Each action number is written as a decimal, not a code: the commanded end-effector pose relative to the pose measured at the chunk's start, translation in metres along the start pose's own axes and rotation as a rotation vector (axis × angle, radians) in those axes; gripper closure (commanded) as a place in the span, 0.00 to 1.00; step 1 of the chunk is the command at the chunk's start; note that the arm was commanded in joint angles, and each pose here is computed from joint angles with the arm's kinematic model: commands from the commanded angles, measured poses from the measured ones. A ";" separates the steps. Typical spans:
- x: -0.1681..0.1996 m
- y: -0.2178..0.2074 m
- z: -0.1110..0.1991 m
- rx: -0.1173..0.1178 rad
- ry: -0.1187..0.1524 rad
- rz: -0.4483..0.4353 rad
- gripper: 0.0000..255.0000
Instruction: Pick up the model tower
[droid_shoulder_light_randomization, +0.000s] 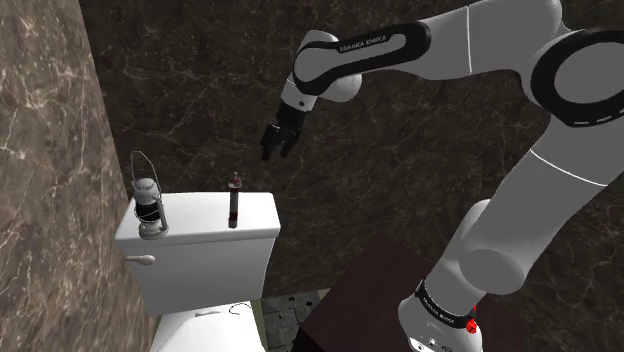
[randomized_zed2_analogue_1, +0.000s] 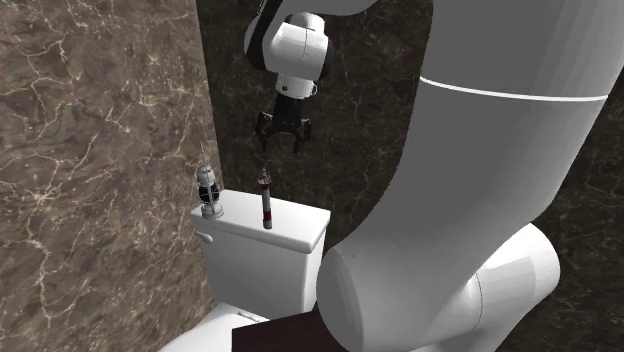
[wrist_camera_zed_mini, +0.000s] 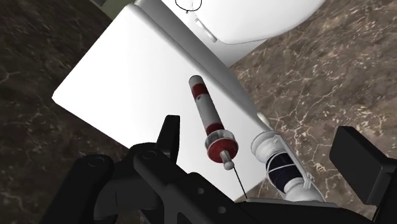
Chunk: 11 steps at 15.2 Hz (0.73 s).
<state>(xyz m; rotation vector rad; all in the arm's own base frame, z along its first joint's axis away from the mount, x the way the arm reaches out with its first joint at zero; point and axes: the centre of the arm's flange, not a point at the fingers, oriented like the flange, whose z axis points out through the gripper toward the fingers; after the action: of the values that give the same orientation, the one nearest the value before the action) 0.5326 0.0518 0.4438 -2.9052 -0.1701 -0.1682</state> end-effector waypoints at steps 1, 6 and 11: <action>0.018 0.005 0.022 0.020 -0.004 0.000 0.00; 0.060 0.010 0.074 0.070 -0.014 -0.002 0.00; 0.096 0.012 0.120 0.113 -0.023 -0.003 0.00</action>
<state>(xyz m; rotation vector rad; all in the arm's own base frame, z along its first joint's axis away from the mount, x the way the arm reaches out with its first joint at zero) 0.6331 0.0750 0.3461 -2.8026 -0.1810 -0.1237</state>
